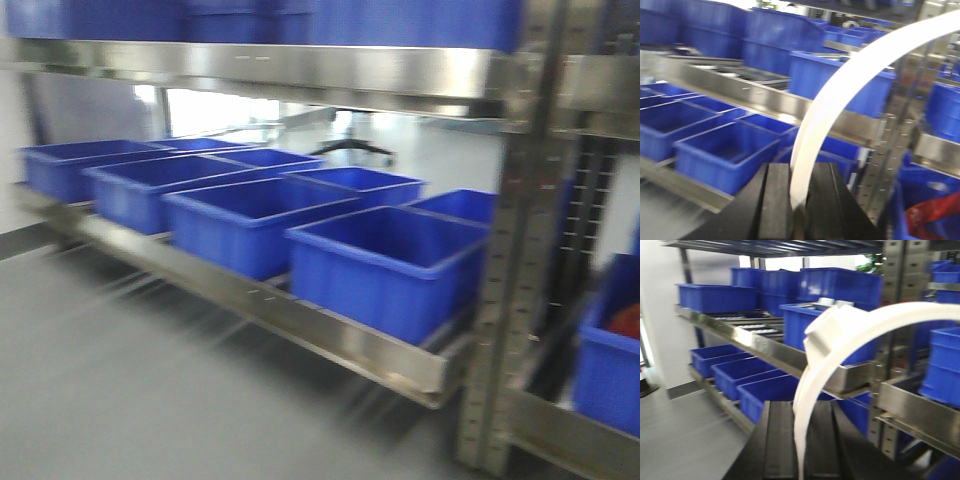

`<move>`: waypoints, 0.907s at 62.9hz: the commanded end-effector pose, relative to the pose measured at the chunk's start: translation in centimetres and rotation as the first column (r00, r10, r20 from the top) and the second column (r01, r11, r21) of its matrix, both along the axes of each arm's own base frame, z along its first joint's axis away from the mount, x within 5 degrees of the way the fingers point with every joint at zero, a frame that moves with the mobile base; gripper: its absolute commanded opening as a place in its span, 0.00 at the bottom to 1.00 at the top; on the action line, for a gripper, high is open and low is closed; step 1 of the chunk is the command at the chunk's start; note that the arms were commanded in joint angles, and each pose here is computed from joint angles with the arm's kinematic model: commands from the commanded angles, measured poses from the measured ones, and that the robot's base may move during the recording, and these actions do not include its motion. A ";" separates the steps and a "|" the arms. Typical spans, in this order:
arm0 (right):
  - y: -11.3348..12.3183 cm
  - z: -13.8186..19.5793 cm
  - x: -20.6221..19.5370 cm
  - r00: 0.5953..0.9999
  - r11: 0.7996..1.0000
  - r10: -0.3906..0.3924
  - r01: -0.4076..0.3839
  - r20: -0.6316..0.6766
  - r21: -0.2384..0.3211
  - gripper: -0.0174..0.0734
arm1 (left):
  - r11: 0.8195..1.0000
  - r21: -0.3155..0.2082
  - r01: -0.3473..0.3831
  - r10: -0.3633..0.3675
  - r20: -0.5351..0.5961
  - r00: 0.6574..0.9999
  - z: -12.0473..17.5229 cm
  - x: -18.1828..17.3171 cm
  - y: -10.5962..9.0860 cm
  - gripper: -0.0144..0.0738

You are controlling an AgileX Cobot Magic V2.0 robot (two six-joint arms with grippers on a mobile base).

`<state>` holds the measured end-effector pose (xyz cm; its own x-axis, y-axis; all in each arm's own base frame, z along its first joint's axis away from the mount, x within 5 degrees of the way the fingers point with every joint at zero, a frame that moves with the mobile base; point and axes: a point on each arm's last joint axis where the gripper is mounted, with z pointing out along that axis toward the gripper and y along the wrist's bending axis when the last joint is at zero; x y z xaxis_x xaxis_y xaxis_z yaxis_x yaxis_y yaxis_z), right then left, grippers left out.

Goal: Grab PVC pipe and place in blue bin
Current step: 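Drive the base up to the steel shelf of blue bins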

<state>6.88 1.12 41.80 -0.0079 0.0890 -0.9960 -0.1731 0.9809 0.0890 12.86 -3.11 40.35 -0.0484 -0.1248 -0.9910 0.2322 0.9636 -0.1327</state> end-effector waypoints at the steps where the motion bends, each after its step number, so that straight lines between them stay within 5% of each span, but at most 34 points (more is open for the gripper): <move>1: -0.1 0.3 0.0 1.000 1.000 -0.006 0.006 0.028 -0.007 0.01 | 1.000 -0.020 -0.001 0.001 0.029 1.000 0.3 -0.1 0.0 0.04; 57: -0.1 0.3 0.0 1.000 1.000 -0.006 0.006 0.028 -0.007 0.01 | 1.000 -0.020 -0.001 0.001 0.029 1.000 0.3 -0.1 0.0 0.04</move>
